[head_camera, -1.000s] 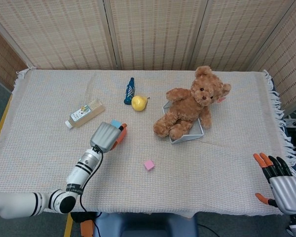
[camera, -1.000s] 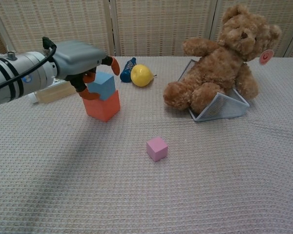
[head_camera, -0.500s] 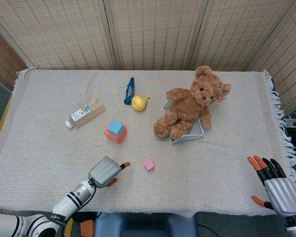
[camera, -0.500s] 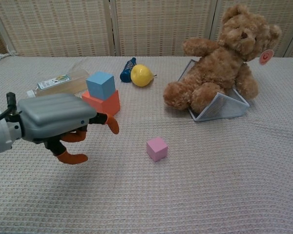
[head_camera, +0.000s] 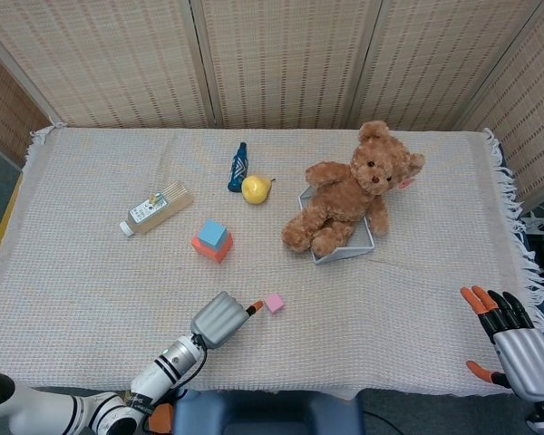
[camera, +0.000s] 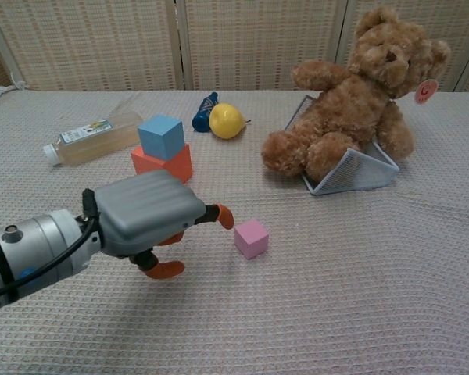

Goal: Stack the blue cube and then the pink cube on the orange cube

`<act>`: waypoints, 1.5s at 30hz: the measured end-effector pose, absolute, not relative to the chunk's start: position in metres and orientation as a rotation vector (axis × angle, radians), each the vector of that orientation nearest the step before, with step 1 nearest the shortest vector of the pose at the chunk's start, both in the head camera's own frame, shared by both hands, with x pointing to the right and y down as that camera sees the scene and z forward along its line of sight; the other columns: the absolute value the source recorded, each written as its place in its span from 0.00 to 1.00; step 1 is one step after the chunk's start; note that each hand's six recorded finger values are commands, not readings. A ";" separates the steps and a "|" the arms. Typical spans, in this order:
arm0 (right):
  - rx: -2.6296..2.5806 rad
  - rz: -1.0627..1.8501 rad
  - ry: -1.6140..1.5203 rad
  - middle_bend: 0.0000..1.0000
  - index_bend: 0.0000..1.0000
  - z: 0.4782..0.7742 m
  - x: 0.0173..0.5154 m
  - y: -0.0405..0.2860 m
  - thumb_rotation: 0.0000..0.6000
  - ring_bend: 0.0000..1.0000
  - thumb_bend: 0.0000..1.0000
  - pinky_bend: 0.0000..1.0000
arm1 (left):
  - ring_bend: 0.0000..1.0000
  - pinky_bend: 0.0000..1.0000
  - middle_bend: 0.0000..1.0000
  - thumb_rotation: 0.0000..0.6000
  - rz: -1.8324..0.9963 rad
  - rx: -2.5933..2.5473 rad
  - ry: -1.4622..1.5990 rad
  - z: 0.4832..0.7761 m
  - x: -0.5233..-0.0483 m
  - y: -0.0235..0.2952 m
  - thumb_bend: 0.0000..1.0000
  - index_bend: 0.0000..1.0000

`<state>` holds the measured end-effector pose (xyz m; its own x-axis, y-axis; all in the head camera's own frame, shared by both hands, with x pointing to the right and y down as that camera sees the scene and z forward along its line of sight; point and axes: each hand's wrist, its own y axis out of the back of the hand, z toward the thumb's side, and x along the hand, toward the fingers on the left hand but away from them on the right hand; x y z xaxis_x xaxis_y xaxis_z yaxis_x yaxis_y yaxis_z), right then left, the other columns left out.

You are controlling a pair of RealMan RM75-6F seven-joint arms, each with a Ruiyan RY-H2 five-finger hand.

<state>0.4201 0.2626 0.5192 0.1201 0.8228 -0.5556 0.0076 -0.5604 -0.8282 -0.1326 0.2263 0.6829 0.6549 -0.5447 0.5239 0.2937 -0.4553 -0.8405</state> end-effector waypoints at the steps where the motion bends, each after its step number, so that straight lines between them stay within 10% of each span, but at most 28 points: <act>1: -1.716 1.514 -0.817 0.00 0.00 0.518 0.421 0.262 1.00 0.00 0.03 0.00 | 1.00 1.00 1.00 1.00 -0.975 -1.795 0.204 0.685 -0.128 0.225 0.30 0.20; 31: -1.710 1.536 -0.835 0.00 0.00 0.515 0.428 0.260 1.00 0.00 0.03 0.00 | 1.00 1.00 1.00 1.00 -1.008 -1.779 0.176 0.708 -0.079 0.201 0.30 0.23; 45: -1.711 1.536 -0.830 0.00 0.00 0.516 0.428 0.260 1.00 0.00 0.03 0.00 | 1.00 1.00 1.00 1.00 -0.976 -1.801 0.198 0.711 -0.075 0.204 0.30 0.51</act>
